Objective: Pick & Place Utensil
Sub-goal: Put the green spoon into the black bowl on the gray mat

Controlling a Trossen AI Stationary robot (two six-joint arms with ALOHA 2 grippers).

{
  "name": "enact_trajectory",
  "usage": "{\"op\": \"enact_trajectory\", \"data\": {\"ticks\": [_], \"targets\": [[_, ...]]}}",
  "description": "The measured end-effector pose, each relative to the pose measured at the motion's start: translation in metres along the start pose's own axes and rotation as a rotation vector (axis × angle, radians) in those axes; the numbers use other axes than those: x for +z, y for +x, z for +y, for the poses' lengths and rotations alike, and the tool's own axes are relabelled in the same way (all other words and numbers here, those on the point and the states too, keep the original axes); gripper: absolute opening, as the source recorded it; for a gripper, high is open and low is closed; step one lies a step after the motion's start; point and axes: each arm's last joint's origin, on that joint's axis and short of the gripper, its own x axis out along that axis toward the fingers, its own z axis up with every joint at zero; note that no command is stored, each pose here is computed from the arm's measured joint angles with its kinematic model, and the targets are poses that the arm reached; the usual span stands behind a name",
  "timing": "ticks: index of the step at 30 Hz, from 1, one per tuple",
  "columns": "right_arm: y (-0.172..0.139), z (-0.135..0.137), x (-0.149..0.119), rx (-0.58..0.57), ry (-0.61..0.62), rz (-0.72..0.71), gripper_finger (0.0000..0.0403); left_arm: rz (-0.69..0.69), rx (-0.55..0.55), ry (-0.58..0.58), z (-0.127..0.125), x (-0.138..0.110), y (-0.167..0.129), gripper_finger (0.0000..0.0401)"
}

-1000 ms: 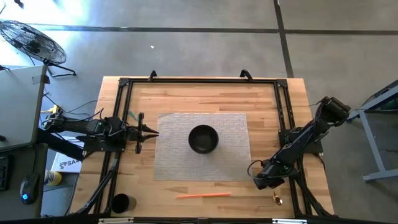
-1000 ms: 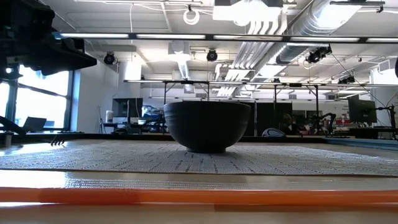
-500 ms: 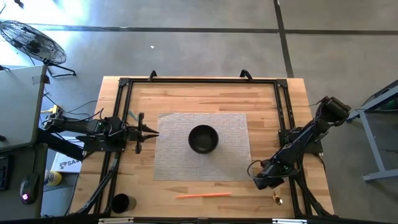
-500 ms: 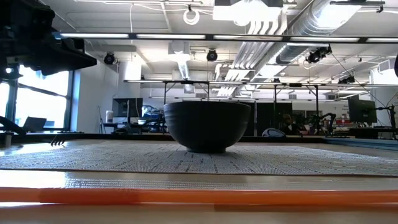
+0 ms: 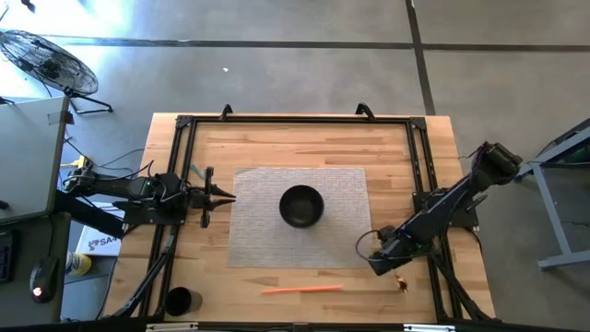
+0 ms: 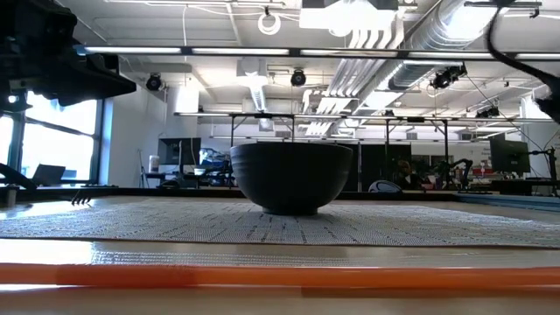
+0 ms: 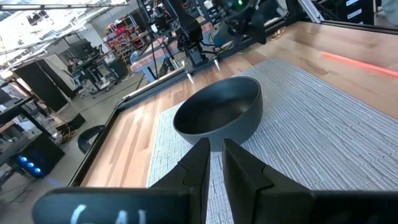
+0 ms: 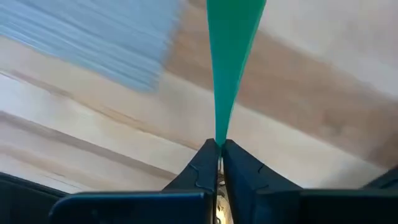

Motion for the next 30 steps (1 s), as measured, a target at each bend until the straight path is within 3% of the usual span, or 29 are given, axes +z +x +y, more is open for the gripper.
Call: {"op": "enact_trajectory", "data": {"ticks": [7,16,23,30], "targets": [[-0.044,0.03,0.01,0.054,-0.094,-0.169,0.0004,0.0,0.0,0.0,0.0,0.0,0.0,0.004],[-0.112,0.073,0.032,0.218,-0.3,-0.539,0.0003,0.0,0.0,0.0,0.0,0.0,0.0,0.004],[-0.138,0.113,0.083,0.266,-0.486,-0.709,0.0005,0.0,0.0,0.0,0.0,0.0,0.0,0.004],[-0.143,0.155,0.146,0.188,-0.617,-0.756,0.0003,0.0,0.0,0.0,0.0,0.0,0.0,0.004]]}}
